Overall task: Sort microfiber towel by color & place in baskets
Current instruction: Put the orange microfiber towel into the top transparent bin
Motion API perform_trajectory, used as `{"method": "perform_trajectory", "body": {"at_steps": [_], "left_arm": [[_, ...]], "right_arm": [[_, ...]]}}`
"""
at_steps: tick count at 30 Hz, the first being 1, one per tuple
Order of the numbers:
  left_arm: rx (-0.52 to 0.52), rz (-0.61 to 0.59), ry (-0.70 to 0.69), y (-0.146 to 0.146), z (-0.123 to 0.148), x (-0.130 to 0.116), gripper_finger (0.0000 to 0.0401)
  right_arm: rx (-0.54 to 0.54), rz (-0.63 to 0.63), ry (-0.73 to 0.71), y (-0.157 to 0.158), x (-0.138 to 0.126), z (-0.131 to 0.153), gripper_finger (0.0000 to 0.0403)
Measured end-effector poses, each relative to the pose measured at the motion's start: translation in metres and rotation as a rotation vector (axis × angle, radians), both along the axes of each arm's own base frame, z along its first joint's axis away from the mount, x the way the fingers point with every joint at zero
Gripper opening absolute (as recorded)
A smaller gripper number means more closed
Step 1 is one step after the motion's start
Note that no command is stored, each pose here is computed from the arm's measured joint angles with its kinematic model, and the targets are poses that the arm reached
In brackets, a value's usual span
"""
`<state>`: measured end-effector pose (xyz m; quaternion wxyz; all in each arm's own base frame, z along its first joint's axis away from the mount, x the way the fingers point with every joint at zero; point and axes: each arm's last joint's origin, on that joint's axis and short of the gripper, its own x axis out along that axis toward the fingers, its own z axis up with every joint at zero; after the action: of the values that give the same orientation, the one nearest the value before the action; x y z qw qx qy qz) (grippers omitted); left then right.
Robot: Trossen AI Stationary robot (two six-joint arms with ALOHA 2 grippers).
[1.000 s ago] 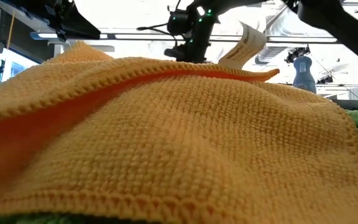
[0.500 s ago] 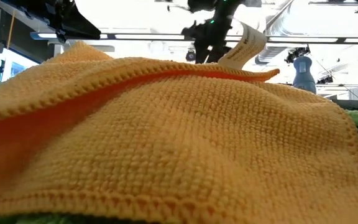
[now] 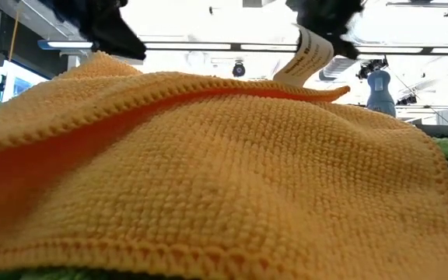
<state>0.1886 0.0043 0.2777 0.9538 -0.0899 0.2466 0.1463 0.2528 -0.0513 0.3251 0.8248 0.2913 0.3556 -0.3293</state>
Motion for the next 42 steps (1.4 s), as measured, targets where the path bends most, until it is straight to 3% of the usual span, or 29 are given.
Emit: {"method": "perform_trajectory", "body": {"at_steps": [5,12,18,21,29,36,42], "left_arm": [[-0.011,0.022,0.122,-0.029,0.007,0.036,0.0090],[-0.054,-0.044,0.284,-0.078,0.008,0.084,0.0090],[-0.230,-0.084,0.422,-0.121,-0.008,0.111,0.0090],[-0.368,-0.058,0.498,-0.140,-0.021,0.119,0.0090],[-0.564,0.033,0.662,-0.169,-0.058,0.130,0.0090],[-0.587,0.060,0.697,-0.175,-0.071,0.133,0.0090],[-0.612,0.046,0.653,-0.171,-0.058,0.132,0.0090]], "right_arm": [[0.012,0.030,-0.022,0.016,-0.026,-0.003,0.0129],[-0.005,0.077,-0.064,0.024,-0.046,0.005,0.0129],[-0.030,0.128,-0.051,0.027,-0.047,0.006,0.0129],[-0.039,0.148,-0.044,0.028,-0.046,0.005,0.0129],[-0.065,0.182,-0.027,0.028,-0.046,0.005,0.0129],[-0.075,0.195,-0.021,0.028,-0.046,0.005,0.0129],[-0.080,0.201,-0.018,0.028,-0.047,0.005,0.0129]]}}
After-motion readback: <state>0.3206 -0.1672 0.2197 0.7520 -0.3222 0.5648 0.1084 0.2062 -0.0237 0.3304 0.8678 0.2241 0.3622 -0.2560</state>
